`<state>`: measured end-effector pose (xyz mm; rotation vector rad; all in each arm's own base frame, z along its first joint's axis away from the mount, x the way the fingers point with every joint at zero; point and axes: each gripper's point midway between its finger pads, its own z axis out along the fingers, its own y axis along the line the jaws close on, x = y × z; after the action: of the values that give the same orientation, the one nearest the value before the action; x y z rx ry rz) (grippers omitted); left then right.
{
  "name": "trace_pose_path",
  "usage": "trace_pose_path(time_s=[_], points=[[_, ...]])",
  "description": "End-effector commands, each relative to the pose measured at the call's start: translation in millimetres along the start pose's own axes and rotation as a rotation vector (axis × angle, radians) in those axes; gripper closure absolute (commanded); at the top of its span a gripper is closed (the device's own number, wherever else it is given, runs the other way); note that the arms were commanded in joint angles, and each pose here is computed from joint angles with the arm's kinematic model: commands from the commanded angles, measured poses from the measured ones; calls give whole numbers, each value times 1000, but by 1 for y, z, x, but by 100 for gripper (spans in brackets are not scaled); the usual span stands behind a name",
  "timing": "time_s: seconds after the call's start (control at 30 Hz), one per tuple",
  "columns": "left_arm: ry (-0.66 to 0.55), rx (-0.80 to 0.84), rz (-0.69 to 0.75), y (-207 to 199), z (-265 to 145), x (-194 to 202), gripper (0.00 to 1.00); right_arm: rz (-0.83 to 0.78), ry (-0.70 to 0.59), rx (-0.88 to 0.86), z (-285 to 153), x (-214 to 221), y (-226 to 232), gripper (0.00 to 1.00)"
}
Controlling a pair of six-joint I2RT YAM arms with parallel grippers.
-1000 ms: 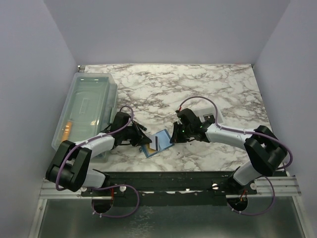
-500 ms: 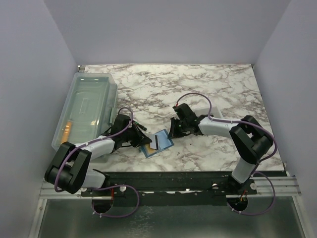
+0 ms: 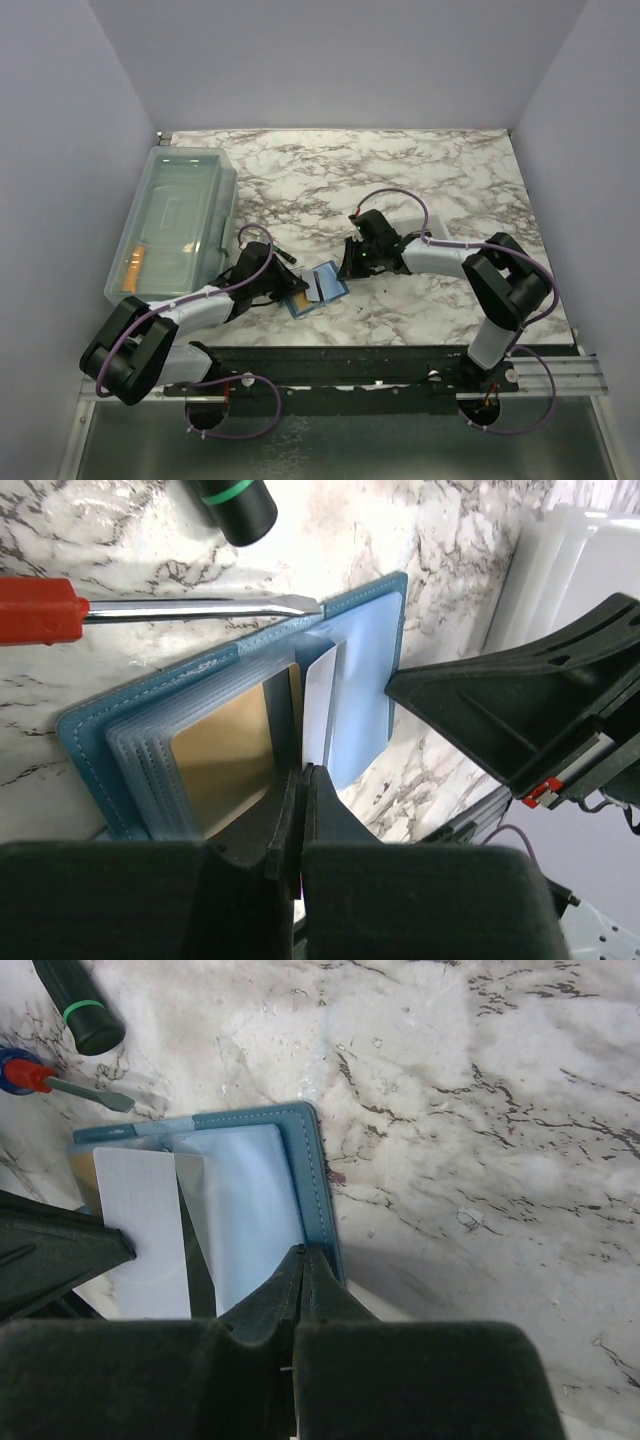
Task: Put the credit cards into the card holder
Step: Insert the credit card into the card holder.
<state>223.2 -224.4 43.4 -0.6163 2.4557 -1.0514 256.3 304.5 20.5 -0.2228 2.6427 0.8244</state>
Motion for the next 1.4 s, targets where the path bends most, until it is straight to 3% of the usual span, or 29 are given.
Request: trace_pose_path(time_s=[0.0, 0.63, 1.1, 1.17, 1.27, 1.37], points=[[-110, -52, -36, 14, 2, -14, 100, 5, 46, -15, 3, 18, -2, 100], [-196, -6, -102, 15, 10, -10, 100, 66, 79, -110, -1, 32, 11, 100], [-195, -48, -68, 23, 33, 12, 100, 64, 87, -54, -3, 33, -2, 100], [-179, -74, -81, 27, 32, 15, 91, 67, 87, -55, -5, 32, -4, 100], [-174, -95, -74, 26, 23, 15, 68, 63, 88, -52, -7, 33, -7, 100], [-184, -99, -67, 24, 12, 13, 55, 59, 91, -47, -7, 34, -8, 100]])
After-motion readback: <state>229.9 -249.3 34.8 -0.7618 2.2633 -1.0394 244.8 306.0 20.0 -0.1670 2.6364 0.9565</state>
